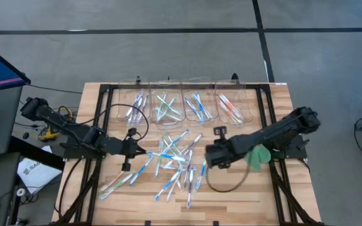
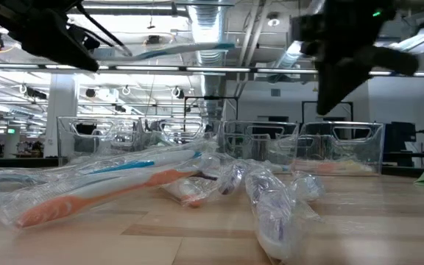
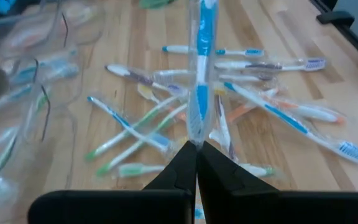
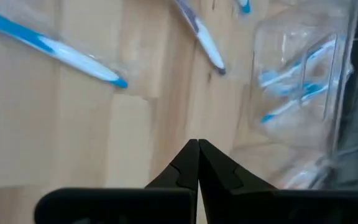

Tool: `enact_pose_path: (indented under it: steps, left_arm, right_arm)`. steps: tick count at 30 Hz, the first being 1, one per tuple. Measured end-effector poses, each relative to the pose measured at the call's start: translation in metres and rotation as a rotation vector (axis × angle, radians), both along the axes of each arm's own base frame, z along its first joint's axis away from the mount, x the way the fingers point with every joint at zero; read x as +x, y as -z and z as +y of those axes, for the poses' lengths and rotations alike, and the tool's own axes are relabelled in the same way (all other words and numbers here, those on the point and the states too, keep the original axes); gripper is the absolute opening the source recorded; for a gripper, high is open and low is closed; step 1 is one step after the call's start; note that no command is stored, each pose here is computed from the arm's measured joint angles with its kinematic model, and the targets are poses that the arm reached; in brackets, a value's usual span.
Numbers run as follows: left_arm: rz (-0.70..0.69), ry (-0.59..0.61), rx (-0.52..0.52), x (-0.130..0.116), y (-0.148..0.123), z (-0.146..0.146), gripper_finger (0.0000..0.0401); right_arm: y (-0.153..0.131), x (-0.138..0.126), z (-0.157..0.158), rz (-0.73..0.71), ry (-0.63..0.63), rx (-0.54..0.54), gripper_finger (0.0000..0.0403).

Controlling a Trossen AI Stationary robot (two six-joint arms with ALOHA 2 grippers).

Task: Pick & Place Toothbrushes
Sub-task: Put the blue toothbrush into the middle right transparent bin

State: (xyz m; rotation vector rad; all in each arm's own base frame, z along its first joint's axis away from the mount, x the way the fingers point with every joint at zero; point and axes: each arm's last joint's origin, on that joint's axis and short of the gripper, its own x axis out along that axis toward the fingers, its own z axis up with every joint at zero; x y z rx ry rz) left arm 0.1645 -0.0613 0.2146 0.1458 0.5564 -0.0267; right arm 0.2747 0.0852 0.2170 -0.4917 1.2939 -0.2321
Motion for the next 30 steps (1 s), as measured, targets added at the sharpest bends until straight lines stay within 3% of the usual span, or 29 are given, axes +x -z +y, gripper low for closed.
enact_pose_path:
  steps: [4, 8, 12, 17, 21, 30]
  left_arm:
    - [-0.043, 0.012, 0.006, 0.002, -0.004, -0.001, 0.0001]
    - [-0.136, 0.048, -0.023, 0.007, -0.012, -0.004, 0.0001]
    - [-0.248, 0.133, -0.002, 0.011, -0.023, -0.007, 0.0001]
    - [-0.342, 0.138, 0.024, 0.019, -0.029, -0.008, 0.0001]
    - [-0.386, 0.117, 0.054, 0.034, -0.026, -0.006, 0.0001]
    - [-0.474, 0.029, 0.101, 0.072, -0.013, 0.018, 0.0001]
  right_arm:
    - [0.001, -0.039, 0.004, -0.220, 0.042, 0.126, 0.0000]
    - [0.008, -0.075, 0.013, -0.454, -0.068, 0.286, 0.0000]
    - [0.017, -0.098, 0.009, -0.627, -0.153, 0.354, 0.0000]
    - [0.024, -0.104, -0.001, -0.873, -0.189, 0.393, 0.0000]
    - [0.027, -0.100, -0.010, -0.984, -0.165, 0.395, 0.0010]
    - [0.031, -0.085, -0.026, -1.019, -0.117, 0.297, 0.0126]
